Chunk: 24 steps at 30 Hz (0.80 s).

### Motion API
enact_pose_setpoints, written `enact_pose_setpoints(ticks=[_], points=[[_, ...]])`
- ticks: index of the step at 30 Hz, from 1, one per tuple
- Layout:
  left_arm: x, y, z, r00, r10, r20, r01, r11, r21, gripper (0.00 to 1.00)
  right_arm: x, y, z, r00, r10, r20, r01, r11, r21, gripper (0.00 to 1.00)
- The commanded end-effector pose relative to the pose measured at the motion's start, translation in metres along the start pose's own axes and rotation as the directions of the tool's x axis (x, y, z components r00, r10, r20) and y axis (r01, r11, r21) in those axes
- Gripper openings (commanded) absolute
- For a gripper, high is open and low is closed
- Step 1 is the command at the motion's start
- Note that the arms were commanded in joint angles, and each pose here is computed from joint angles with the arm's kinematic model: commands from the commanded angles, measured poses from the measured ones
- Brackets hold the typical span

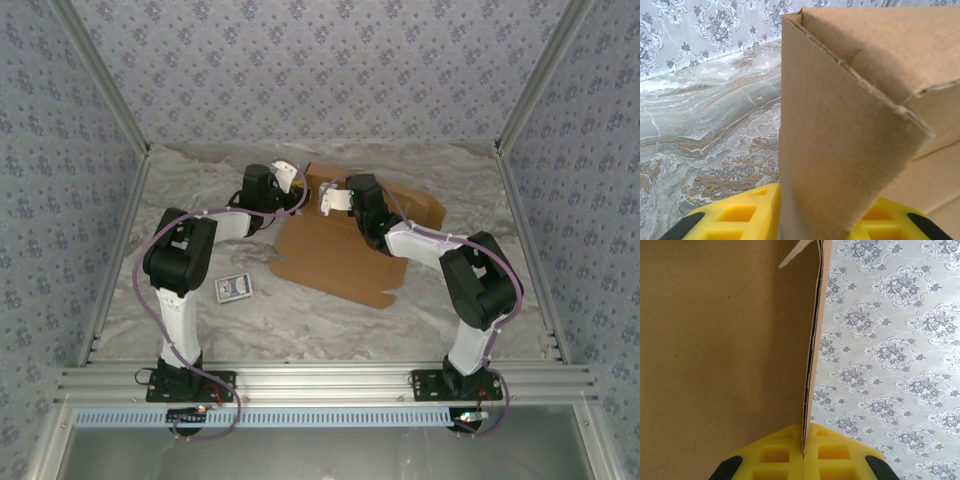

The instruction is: Fold the paper box

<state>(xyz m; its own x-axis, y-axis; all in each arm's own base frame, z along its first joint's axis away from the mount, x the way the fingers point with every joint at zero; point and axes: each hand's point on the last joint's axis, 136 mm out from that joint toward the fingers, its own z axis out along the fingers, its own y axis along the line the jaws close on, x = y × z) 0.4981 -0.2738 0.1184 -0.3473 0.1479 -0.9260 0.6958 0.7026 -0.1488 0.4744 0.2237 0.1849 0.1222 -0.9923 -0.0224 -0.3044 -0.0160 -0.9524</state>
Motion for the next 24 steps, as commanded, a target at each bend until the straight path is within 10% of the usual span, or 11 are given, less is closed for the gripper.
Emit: enact_pose_setpoints(ticks=[1,18,24], points=[[-0.025,-0.002,0.005,0.996,0.046,0.071,-0.047,0.999,0.013,0.27,0.003,0.025,0.004,0.999,-0.041,-0.015,0.040,0.995,-0.092,0.00],[-0.030,0.000,0.003,0.995,0.065,0.077,-0.060,0.996,-0.062,0.07,0.001,0.018,0.003,1.000,-0.018,-0.017,0.016,0.997,-0.081,0.00],[-0.030,-0.003,-0.007,0.994,0.092,0.065,-0.085,0.991,-0.108,0.02,0.003,0.009,-0.004,0.999,0.043,-0.019,-0.044,0.997,-0.065,0.17]])
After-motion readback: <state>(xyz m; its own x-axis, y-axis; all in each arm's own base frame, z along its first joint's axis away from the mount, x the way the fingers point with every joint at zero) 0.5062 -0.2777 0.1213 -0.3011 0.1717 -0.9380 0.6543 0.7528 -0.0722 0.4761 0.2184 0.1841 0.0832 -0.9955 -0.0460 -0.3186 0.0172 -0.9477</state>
